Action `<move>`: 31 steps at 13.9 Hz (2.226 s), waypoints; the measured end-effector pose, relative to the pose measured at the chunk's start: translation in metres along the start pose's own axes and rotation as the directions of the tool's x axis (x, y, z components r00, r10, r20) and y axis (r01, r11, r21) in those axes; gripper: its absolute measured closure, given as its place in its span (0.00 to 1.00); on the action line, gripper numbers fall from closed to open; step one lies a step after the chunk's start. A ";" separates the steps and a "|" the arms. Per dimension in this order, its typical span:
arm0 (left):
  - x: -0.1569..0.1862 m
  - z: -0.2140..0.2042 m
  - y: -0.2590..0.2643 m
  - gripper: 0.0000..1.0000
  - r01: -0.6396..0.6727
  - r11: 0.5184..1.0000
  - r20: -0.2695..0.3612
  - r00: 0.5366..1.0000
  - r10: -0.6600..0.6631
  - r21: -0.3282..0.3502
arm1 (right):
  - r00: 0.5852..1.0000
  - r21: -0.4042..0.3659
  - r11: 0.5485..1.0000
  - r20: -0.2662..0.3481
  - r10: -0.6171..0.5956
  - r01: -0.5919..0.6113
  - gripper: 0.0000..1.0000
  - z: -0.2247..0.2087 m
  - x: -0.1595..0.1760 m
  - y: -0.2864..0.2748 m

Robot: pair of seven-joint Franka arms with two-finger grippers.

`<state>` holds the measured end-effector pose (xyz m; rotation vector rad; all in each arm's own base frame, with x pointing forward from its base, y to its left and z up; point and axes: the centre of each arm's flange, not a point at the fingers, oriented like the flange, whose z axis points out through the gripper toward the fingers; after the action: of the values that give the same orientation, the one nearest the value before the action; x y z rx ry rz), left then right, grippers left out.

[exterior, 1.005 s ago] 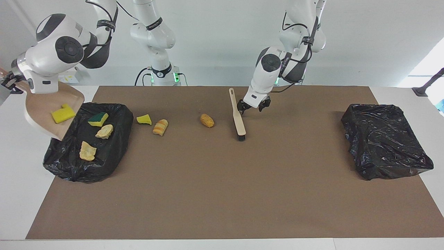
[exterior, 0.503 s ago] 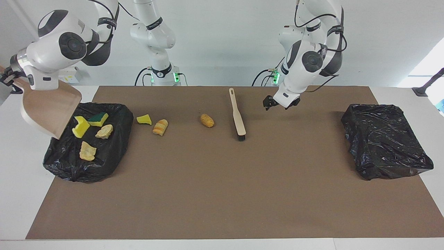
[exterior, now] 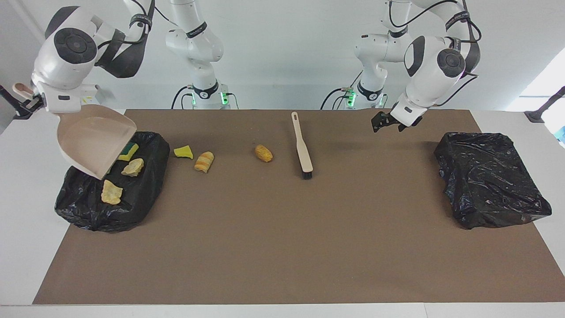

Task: Sweep and dump trash in bin
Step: 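Lower the brush onto the mat and withdraw the left gripper, then bring the dustpan back and set it down with the right gripper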

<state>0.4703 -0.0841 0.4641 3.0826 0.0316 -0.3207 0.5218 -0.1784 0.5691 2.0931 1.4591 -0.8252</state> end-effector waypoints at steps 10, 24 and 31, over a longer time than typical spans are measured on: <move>0.006 -0.124 -0.070 0.00 -0.058 0.997 -0.159 0.985 0.065 0.045 | 0.876 0.246 0.905 -0.260 0.406 -0.346 0.68 -0.065 0.103 -0.037; -0.019 -0.213 -0.067 0.00 -0.059 0.998 -0.267 0.962 0.067 0.036 | 0.483 0.576 0.494 -0.186 0.855 -0.652 0.68 -0.214 0.385 -0.107; -0.028 -0.227 -0.064 0.00 -0.065 0.997 -0.261 0.963 0.071 0.032 | 0.276 0.729 0.273 -0.120 0.954 -0.627 0.68 -0.230 0.514 -0.091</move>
<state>0.4882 -0.0102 0.6888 3.1163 -0.0704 0.0923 0.6182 0.3484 0.3735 3.2179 -0.0937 -0.1232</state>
